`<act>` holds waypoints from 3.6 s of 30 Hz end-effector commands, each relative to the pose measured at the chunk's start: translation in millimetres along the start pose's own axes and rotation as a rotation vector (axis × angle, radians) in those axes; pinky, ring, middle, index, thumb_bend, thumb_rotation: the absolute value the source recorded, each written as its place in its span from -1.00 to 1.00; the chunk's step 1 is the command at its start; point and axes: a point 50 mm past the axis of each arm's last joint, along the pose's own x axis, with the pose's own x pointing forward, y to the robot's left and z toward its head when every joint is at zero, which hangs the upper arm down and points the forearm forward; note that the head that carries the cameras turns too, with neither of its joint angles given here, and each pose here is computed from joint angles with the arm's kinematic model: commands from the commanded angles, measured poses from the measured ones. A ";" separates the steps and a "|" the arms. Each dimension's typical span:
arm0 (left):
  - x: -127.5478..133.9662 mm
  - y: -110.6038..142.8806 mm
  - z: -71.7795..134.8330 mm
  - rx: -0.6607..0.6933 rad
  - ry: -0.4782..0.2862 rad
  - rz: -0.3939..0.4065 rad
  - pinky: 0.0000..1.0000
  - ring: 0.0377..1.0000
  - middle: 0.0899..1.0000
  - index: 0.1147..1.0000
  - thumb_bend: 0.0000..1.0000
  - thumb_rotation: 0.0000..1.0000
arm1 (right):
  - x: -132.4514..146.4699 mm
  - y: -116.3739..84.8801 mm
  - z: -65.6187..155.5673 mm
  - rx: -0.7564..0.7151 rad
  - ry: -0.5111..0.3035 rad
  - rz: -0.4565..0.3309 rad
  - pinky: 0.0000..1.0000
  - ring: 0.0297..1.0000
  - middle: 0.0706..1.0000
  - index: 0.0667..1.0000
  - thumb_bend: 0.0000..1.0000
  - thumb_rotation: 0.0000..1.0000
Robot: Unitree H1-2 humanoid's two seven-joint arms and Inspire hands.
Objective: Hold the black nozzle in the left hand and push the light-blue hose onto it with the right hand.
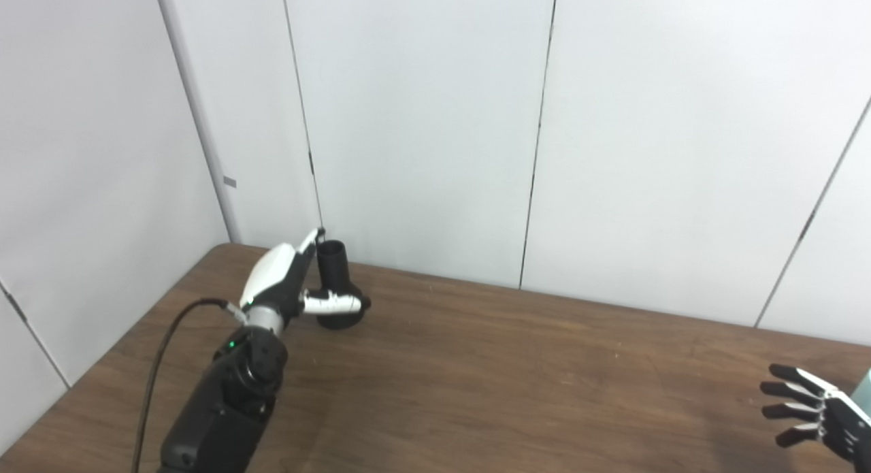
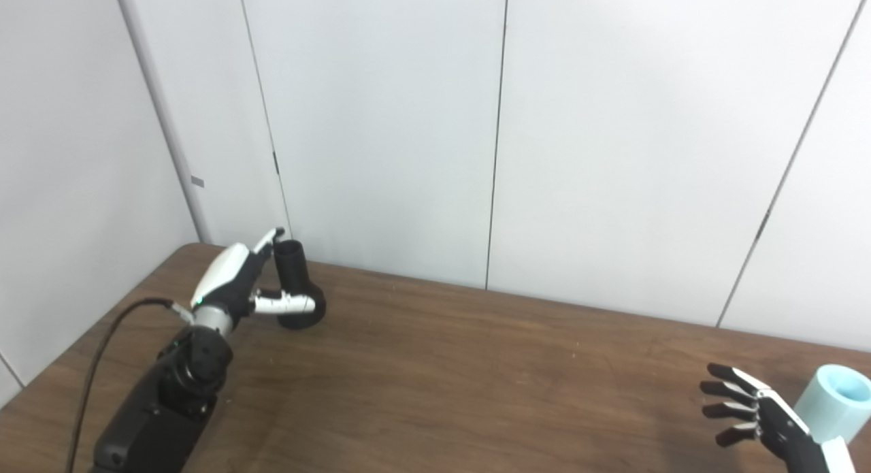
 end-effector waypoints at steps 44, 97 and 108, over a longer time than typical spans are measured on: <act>46.5 1.1 13.7 0.154 0.001 0.068 0.61 0.71 0.66 0.64 0.91 -0.48 | 1.0 -19.4 12.5 -0.033 -0.070 -0.013 -0.03 0.26 0.43 0.54 0.52 -1.00; -7.9 -100.3 28.7 0.079 -0.228 -0.261 -0.28 -0.18 -0.22 -0.15 0.05 -1.00 | 4.0 -14.3 25.5 -0.009 -0.073 -0.047 -0.02 0.24 0.41 0.51 0.54 -0.90; -27.1 -99.5 84.2 0.141 -0.408 -0.504 -0.23 -0.23 -0.27 -0.16 0.05 -1.00 | 5.0 -6.4 38.8 -0.045 -0.076 -0.047 -0.01 0.23 0.40 0.48 0.56 -0.95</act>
